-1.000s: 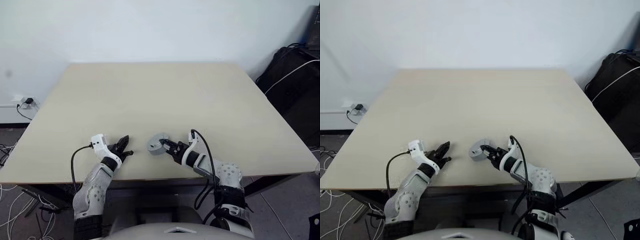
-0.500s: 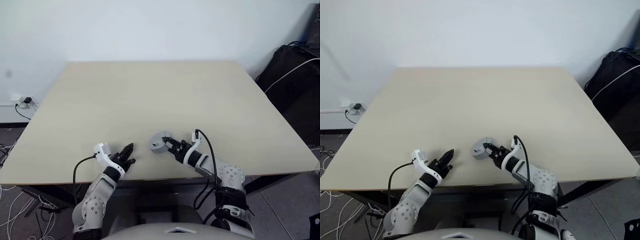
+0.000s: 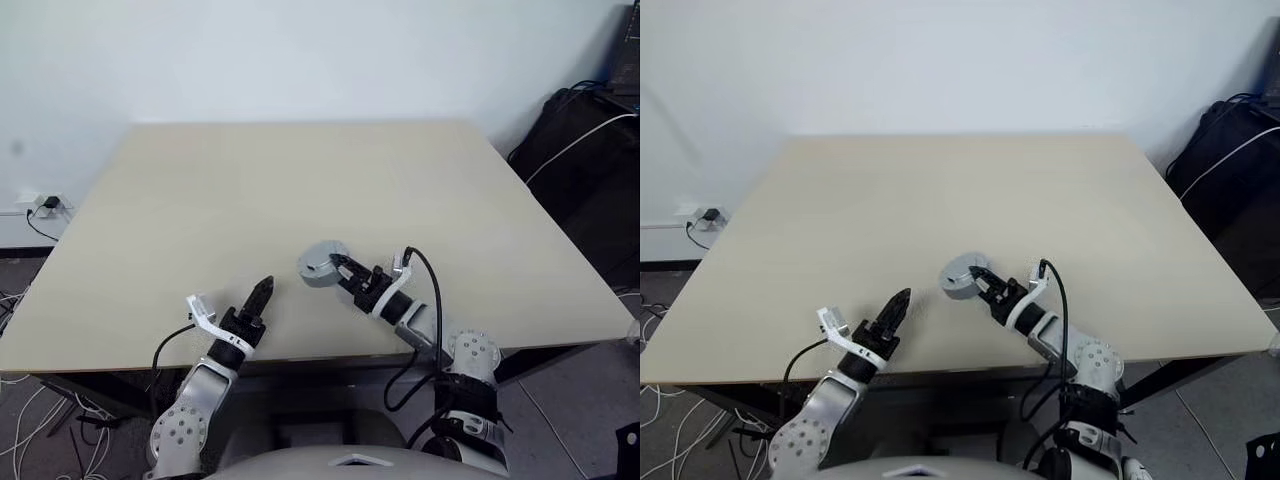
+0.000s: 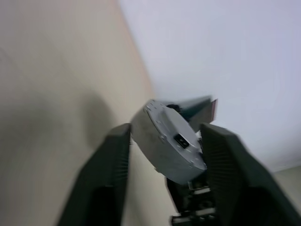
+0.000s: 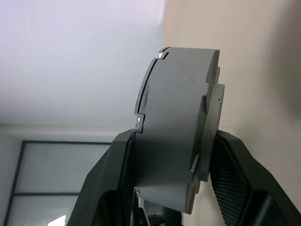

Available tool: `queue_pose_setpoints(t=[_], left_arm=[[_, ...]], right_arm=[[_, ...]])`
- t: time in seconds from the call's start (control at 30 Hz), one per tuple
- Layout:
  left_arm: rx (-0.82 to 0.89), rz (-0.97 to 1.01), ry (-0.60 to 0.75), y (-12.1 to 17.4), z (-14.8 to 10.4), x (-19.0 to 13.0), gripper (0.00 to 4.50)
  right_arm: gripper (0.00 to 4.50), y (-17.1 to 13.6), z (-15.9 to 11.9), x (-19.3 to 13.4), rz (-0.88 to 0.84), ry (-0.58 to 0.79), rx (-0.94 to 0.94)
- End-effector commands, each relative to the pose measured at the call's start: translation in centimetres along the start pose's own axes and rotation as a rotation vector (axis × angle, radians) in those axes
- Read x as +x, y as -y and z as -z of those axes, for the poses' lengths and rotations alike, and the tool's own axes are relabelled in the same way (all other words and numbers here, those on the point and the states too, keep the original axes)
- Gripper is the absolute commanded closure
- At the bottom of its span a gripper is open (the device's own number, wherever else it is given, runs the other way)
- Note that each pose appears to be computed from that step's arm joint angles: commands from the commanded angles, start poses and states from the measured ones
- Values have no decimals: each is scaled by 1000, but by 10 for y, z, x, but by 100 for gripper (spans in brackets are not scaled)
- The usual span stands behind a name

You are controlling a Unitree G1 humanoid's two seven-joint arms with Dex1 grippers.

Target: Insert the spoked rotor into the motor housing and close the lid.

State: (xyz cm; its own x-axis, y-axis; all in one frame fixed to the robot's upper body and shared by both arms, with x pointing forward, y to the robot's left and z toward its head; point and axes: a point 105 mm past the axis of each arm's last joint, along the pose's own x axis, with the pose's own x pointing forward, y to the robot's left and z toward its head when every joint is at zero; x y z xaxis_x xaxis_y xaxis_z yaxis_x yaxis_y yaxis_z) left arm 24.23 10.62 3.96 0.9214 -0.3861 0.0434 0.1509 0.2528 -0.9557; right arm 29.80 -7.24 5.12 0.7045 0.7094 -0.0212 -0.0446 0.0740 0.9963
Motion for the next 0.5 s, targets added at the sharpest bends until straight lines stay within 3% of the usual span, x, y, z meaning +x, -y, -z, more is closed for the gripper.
queue_pose_setpoints(t=[0.03, 0.13, 0.5], left_arm=[[-142, 120, 78, 29, 6, 12, 89], [-166, 117, 73, 29, 9, 13, 3], [-314, 145, 13, 30, 25, 16, 0]], right_arm=[[257, -39, 7, 16, -171, -20, -8], [257, -44, 12, 18, -194, -46, -7], [257, -49, 26, 18, -214, -119, -10]])
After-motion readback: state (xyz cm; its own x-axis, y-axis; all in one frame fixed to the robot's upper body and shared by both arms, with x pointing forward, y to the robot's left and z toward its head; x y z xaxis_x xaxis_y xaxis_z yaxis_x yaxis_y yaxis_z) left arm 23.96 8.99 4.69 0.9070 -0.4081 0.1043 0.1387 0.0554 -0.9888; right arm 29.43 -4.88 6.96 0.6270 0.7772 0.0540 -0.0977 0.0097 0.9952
